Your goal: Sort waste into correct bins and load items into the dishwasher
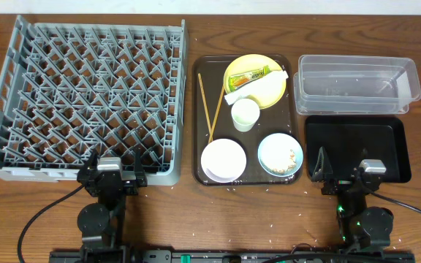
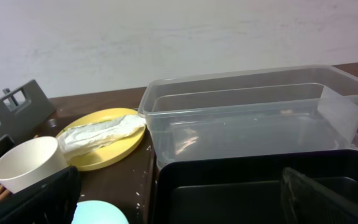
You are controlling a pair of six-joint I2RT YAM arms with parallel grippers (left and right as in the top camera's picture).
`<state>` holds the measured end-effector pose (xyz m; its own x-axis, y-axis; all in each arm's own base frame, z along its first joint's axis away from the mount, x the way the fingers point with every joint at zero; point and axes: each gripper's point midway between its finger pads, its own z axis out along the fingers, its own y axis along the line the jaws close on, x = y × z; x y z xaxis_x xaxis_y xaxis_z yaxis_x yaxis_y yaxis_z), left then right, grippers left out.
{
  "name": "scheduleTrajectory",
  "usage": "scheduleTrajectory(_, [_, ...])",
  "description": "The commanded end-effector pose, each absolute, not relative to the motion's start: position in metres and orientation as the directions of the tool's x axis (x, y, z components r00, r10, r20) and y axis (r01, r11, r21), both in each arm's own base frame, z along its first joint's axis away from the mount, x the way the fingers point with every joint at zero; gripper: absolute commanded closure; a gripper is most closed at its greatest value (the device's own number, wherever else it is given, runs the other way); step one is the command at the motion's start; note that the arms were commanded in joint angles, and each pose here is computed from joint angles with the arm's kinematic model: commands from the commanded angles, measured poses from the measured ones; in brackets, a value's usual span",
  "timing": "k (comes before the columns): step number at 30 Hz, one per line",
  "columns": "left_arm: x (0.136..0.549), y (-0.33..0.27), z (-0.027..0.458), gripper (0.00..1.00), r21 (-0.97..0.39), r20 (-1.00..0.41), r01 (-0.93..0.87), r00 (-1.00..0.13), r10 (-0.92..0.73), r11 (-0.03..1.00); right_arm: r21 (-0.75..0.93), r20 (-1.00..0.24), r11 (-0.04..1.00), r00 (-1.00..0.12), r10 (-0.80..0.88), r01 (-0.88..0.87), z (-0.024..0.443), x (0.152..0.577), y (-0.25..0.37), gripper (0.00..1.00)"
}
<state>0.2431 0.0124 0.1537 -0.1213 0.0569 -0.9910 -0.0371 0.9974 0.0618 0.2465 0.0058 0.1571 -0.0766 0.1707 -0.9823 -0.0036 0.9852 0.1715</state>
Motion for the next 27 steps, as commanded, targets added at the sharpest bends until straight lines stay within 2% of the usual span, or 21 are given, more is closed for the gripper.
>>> scheduleTrajectory(1, [0.243, 0.012, 0.138, 0.05, 0.062, -0.986, -0.03, -0.155, 0.056, 0.998, 0.164, -0.984, 0.986, -0.076, 0.162, -0.016, 0.157, 0.246, 0.009, 0.01])
scheduleTrajectory(20, [0.243, 0.012, 0.138, 0.05, 0.062, -0.986, -0.03, -0.155, 0.056, 0.998, 0.164, -0.984, 0.986, -0.076, 0.162, -0.016, 0.157, 0.246, 0.009, 0.01])
scheduleTrajectory(27, [0.243, 0.012, 0.138, 0.05, 0.062, -0.986, -0.03, -0.155, 0.056, 0.998, 0.164, -0.986, 0.986, -0.031, 0.164, 0.012, 0.167, 0.247, 0.003, 0.01])
